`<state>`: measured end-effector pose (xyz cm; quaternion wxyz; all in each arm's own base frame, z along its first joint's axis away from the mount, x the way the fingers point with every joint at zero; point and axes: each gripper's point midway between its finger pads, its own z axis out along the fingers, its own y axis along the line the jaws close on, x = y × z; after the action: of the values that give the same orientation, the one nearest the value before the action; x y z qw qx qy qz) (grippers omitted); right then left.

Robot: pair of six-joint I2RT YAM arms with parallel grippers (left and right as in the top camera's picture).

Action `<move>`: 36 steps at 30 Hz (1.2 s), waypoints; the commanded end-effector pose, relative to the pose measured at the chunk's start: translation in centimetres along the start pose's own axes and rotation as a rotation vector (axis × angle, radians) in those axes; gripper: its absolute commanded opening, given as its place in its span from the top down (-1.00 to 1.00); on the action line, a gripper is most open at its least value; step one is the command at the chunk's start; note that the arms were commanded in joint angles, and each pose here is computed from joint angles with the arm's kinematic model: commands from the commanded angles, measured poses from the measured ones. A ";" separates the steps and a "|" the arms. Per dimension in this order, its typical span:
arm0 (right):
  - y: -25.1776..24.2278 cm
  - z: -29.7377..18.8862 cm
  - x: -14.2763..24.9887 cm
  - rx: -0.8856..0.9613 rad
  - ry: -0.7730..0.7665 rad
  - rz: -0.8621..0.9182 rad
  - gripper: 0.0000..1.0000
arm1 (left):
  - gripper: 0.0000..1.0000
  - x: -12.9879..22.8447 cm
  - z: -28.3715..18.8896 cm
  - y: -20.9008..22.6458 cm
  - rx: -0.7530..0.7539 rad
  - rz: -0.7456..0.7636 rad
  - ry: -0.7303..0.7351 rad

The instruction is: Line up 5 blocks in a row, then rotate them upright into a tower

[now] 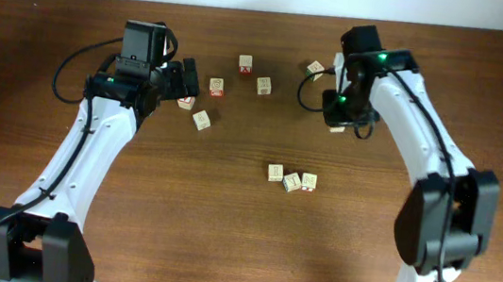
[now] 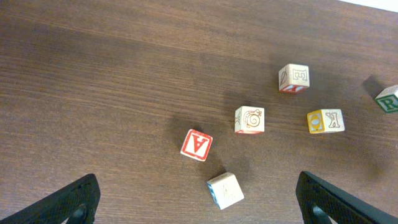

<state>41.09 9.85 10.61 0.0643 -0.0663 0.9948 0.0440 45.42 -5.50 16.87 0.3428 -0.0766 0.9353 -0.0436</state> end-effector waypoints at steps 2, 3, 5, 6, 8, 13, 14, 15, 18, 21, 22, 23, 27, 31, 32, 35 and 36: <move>0.5 1.9 4.3 -0.038 0.154 0.088 0.53 | -0.98 -0.7 -0.2 0.1 -0.007 -0.006 -0.017; 0.4 2.9 5.4 -0.032 0.186 0.111 0.53 | -0.98 -0.7 -0.2 0.1 -0.007 -0.006 -0.017; 0.2 4.4 7.1 -0.024 0.234 0.141 0.53 | -0.98 -0.7 -0.2 0.1 -0.007 -0.006 -0.017; 0.2 5.3 8.1 -0.028 0.257 0.146 0.53 | -0.98 -0.7 -0.2 0.1 -0.007 -0.005 -0.017; 0.6 6.7 9.1 -0.040 0.274 0.140 0.52 | -0.98 -0.7 -0.2 0.1 -0.007 -0.006 -0.017; 1.3 9.3 9.8 -0.043 0.242 0.123 0.50 | -0.98 -0.7 -0.2 0.1 -0.007 -0.005 -0.017; 1.5 9.5 9.9 -0.047 0.239 0.120 0.39 | -0.98 -0.7 -0.2 0.1 -0.007 -0.006 -0.017; 1.6 9.5 9.9 -0.049 0.241 0.118 0.35 | -0.98 -0.7 -0.2 0.1 -0.007 -0.005 -0.017; 3.1 9.4 10.3 -0.091 0.258 0.099 0.26 | -0.98 -0.7 -0.2 0.1 -0.007 -0.006 -0.017; 3.4 9.2 11.2 -0.085 0.293 0.091 0.12 | -0.98 -0.7 -0.2 0.1 -0.007 -0.006 -0.017; 3.4 9.2 11.3 -0.084 0.298 0.092 0.11 | -0.98 -0.7 -0.2 0.1 -0.007 -0.006 -0.017; 3.5 9.1 11.1 -0.087 0.292 0.091 0.11 | -0.98 -0.7 -0.2 0.1 -0.007 -0.005 -0.017; 4.6 8.8 11.2 -0.145 0.304 0.096 0.10 | -0.98 -0.7 -0.2 0.1 -0.007 -0.005 -0.017; 3.7 8.8 11.1 -0.105 0.299 0.097 0.07 | -0.98 -0.7 -0.2 0.1 -0.007 -0.005 -0.018; 3.6 8.6 10.8 -0.102 0.292 0.093 0.07 | -0.98 -0.7 -0.2 0.1 -0.007 -0.006 -0.018; 3.5 7.8 9.7 -0.086 0.267 0.066 -0.05 | -0.98 -0.7 -0.2 0.1 -0.007 -0.006 -0.017; 3.4 7.3 9.2 -0.071 0.257 0.063 -0.15 | -0.98 -0.7 -0.2 0.1 -0.007 -0.006 -0.018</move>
<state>30.70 13.02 1.23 -0.0928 -0.0337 0.9911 0.0889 45.40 -5.50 16.85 0.3422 -0.0766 0.9355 -0.0435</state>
